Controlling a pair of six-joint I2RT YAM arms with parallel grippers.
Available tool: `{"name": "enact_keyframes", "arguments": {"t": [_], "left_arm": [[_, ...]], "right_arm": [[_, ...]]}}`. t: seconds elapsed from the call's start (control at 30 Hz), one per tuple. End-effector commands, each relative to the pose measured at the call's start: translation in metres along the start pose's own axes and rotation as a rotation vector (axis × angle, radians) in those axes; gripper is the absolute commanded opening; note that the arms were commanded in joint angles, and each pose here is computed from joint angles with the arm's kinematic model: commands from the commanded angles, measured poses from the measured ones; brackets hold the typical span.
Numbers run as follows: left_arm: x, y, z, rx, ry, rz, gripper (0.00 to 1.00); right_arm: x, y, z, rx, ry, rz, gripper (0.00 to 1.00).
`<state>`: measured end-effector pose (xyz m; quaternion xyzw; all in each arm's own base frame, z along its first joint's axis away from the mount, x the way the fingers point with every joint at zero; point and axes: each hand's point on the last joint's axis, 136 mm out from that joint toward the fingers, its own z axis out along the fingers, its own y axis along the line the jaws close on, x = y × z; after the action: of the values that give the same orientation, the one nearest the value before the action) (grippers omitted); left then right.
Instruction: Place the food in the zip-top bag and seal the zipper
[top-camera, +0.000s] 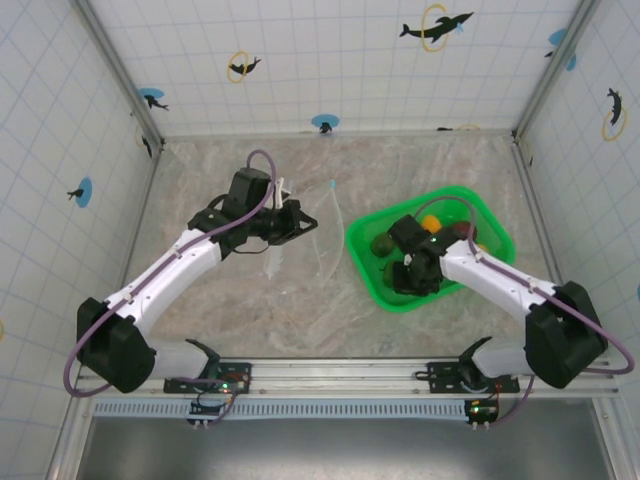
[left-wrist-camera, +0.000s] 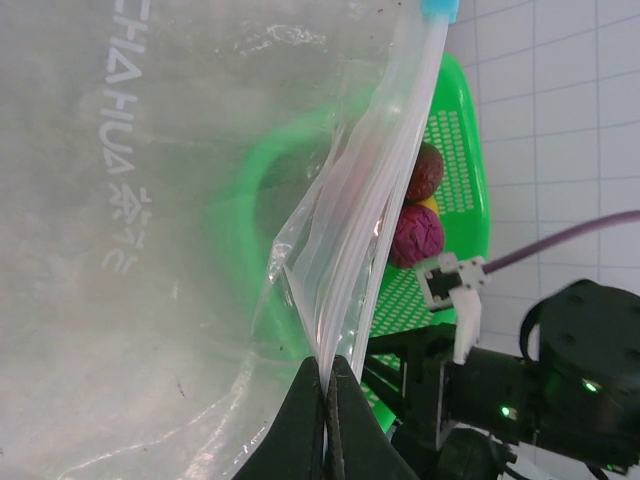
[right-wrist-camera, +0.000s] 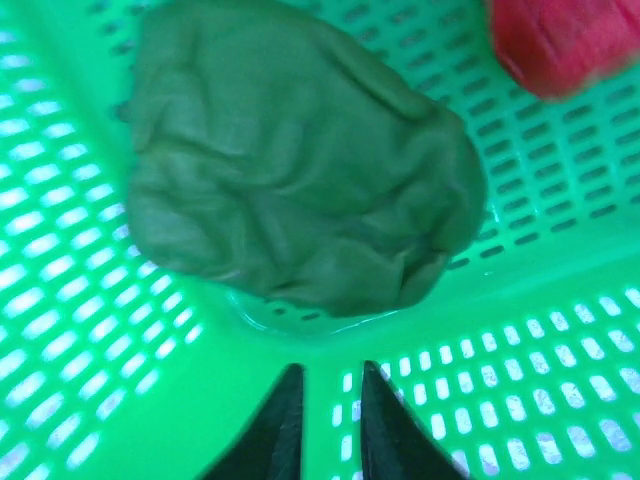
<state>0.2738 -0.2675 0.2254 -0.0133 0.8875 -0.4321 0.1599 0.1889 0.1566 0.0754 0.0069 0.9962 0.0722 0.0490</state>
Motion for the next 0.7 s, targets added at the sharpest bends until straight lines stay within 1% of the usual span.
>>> {"name": "enact_keyframes", "arguments": {"t": [0.0, 0.03, 0.1, 0.13, 0.23, 0.33, 0.47, 0.57, 0.63, 0.67], "left_arm": [[-0.001, -0.003, -0.014, -0.003, -0.022, -0.007, 0.00], [0.000, -0.002, -0.015, -0.015, -0.026, -0.006, 0.00], [0.000, 0.003, -0.019, -0.046, -0.037, -0.005, 0.00], [-0.002, 0.007, -0.021, -0.066, -0.049, -0.008, 0.00], [-0.008, 0.015, -0.033, -0.121, -0.096, -0.021, 0.00], [-0.017, 0.019, -0.048, -0.171, -0.160, -0.020, 0.00], [-0.026, 0.022, -0.061, -0.183, -0.213, -0.041, 0.00], [-0.028, 0.023, -0.064, -0.173, -0.227, -0.055, 0.00], [-0.026, 0.024, -0.063, -0.164, -0.219, -0.063, 0.00], [-0.025, 0.023, -0.063, -0.157, -0.218, -0.066, 0.00]], "right_arm": [[-0.016, 0.012, -0.026, -0.029, -0.084, 0.001, 0.31], [-0.018, 0.015, -0.027, -0.039, -0.085, -0.020, 0.33], [-0.014, 0.020, -0.022, -0.056, -0.054, -0.042, 0.32], [-0.012, 0.022, -0.018, -0.059, -0.033, -0.051, 0.29], [-0.004, 0.034, -0.008, -0.072, 0.005, -0.092, 0.16], [0.010, 0.057, -0.002, -0.133, 0.071, -0.145, 0.10], [0.018, 0.105, -0.005, -0.234, 0.096, -0.250, 0.11], [0.008, 0.138, -0.006, -0.292, 0.080, -0.301, 0.19], [-0.007, 0.155, -0.004, -0.311, 0.049, -0.310, 0.23], [-0.016, 0.164, -0.003, -0.321, 0.030, -0.311, 0.28]]}}
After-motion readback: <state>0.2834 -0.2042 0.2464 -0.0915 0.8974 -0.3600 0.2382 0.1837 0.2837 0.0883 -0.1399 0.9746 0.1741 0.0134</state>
